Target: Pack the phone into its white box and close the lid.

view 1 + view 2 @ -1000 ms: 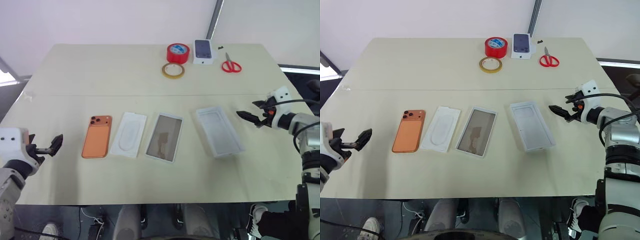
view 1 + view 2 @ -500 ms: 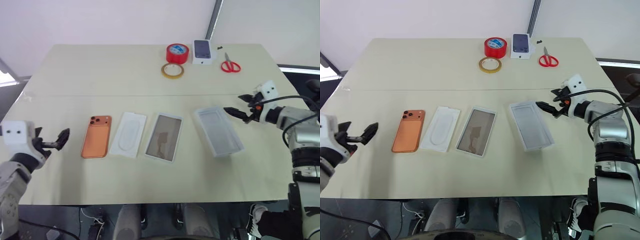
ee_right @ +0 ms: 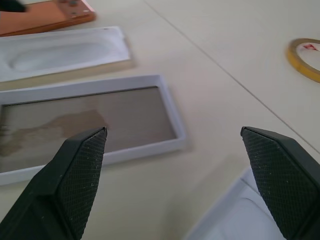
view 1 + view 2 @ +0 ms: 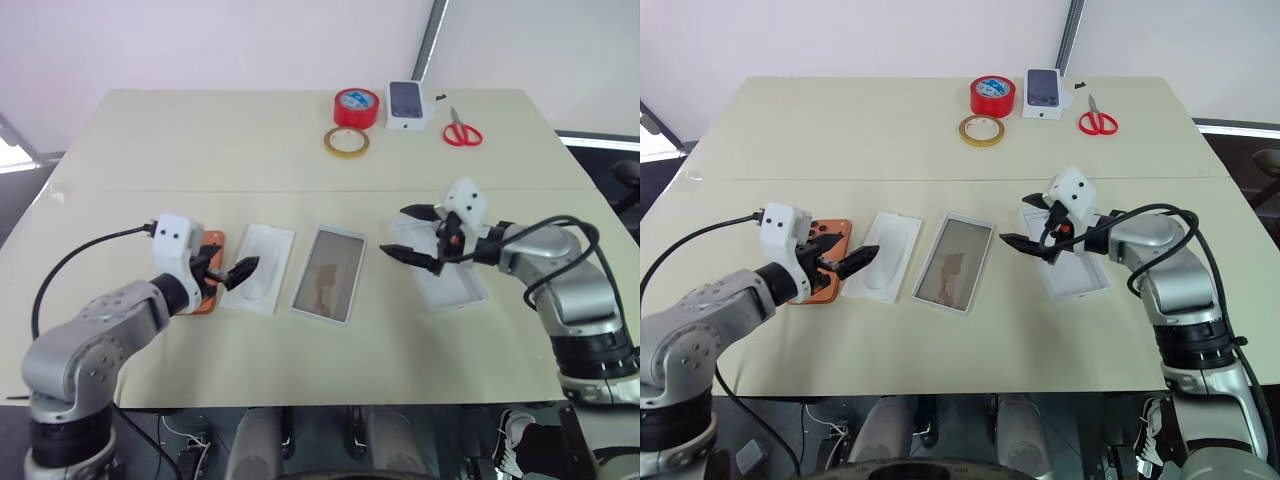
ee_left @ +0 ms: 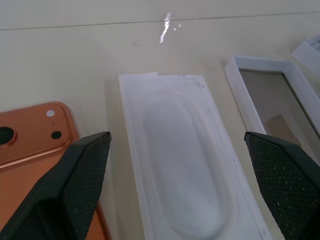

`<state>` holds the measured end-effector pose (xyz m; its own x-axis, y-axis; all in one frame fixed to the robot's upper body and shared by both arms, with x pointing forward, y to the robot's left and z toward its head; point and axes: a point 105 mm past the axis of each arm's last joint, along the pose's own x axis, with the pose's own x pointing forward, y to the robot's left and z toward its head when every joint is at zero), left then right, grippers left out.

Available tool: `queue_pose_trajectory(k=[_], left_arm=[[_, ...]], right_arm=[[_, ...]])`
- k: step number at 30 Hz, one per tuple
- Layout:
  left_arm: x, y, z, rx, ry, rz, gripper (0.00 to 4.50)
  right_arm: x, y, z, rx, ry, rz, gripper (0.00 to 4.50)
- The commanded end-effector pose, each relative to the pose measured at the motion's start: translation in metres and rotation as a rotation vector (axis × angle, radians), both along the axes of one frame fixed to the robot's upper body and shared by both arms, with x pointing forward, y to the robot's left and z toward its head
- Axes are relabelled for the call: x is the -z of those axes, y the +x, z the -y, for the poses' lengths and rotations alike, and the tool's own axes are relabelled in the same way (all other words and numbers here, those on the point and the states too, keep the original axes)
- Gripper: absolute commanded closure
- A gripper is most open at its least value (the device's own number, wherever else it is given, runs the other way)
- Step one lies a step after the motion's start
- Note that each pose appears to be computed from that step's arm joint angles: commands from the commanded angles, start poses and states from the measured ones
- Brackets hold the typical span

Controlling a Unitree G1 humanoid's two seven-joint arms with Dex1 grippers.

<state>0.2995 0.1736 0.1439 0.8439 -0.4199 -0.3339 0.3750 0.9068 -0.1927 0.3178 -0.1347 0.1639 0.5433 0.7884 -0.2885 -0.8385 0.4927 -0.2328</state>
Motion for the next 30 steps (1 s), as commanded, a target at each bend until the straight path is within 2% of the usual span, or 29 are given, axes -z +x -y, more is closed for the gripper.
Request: queue_pose_trajectory(k=[1, 9, 17, 20, 27, 30], left_arm=[[-0.001, 0.001, -0.006, -0.035, -0.014, -0.050, 0.00], [0.019, 0.008, -0.005, -0.046, 0.052, -0.229, 0.00], [0.019, 0.016, 0.016, 0.039, -0.054, -0.299, 0.00], [0.027, 0.018, 0.016, 0.029, -0.069, -0.348, 0.85], [0.034, 0.021, 0.007, -0.001, -0.072, -0.373, 4.34], [0.028, 0.023, 0.004, -0.010, -0.107, -0.352, 4.43]], right_arm=[[-0.005, -0.010, -0.013, -0.034, 0.016, 0.019, 0.02], [0.003, -0.022, -0.019, -0.108, -0.049, 0.013, 0.02], [0.006, -0.032, -0.027, -0.189, -0.104, 0.041, 0.02], [0.006, -0.036, -0.033, -0.222, -0.118, 0.048, 0.00], [0.012, -0.049, -0.050, -0.306, -0.182, 0.020, 0.00], [0.023, -0.054, -0.062, -0.313, -0.210, -0.078, 0.00]])
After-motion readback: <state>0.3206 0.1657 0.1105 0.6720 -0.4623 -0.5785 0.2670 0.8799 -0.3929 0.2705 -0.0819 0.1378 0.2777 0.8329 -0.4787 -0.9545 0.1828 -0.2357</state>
